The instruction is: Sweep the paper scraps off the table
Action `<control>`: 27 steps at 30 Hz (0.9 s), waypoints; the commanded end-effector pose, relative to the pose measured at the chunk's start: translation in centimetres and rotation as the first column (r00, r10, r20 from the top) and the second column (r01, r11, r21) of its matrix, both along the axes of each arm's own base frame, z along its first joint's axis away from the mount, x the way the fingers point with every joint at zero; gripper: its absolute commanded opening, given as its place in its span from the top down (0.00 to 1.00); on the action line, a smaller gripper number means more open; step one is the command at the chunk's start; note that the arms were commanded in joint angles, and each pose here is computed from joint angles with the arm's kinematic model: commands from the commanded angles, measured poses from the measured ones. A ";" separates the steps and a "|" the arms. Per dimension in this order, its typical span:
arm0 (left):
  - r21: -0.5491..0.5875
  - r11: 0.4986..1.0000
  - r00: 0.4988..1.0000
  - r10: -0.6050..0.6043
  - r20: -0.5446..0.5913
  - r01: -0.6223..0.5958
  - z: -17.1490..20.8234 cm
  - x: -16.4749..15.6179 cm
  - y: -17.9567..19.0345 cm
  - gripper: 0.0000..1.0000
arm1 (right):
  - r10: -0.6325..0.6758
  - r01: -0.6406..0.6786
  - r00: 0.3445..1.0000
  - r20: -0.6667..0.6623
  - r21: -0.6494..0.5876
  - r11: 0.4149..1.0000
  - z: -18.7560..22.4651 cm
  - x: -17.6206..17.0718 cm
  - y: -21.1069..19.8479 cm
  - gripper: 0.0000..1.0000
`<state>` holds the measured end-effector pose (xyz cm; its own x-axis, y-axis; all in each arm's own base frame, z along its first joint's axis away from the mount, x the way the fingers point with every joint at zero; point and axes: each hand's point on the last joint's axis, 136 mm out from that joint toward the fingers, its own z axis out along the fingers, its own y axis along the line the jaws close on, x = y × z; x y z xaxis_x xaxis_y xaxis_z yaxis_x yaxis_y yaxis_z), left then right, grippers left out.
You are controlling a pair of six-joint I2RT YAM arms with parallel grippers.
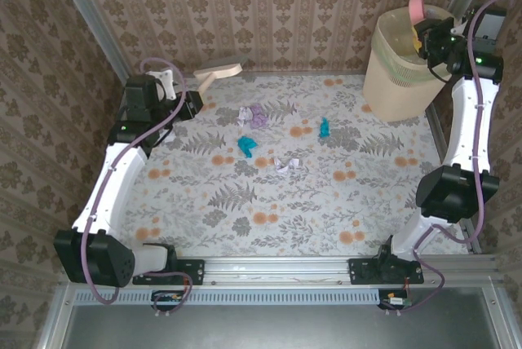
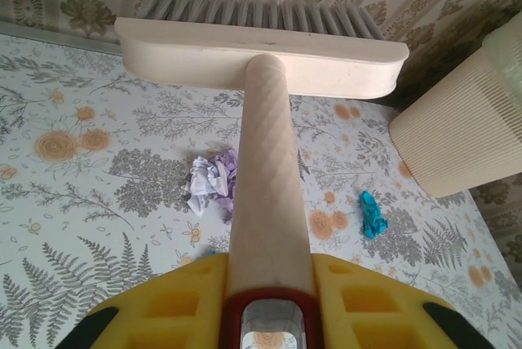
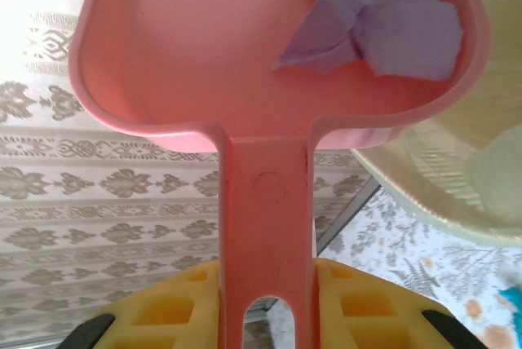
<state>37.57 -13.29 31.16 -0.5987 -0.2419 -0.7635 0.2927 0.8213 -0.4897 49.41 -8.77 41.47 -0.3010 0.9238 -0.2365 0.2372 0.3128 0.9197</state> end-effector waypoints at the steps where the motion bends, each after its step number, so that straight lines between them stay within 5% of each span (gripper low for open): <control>1: -0.012 1.000 0.997 -0.019 0.071 0.020 1.7 -0.1 -0.5 1.00 | 0.002 -0.013 0.998 0.063 0.170 0.985 1.7 1.0 0.2 1.00; 12: 0.004 0.998 0.998 -0.056 0.035 0.055 1.0 0.1 -1.8 1.00 | -0.081 0.032 0.993 0.084 0.468 0.883 1.0 2.1 -0.7 1.00; 27: 0.100 0.991 0.993 -0.099 0.070 0.091 1.2 -0.6 -3.7 1.00 | -0.113 0.047 0.988 0.109 0.482 0.875 1.4 0.8 -1.4 1.00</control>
<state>36.91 -16.64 29.89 -0.6143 -0.1311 -0.7781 0.3597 0.8312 -0.4240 51.26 -10.45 40.58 -0.2124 0.9617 0.1733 0.1572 -0.1414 0.9774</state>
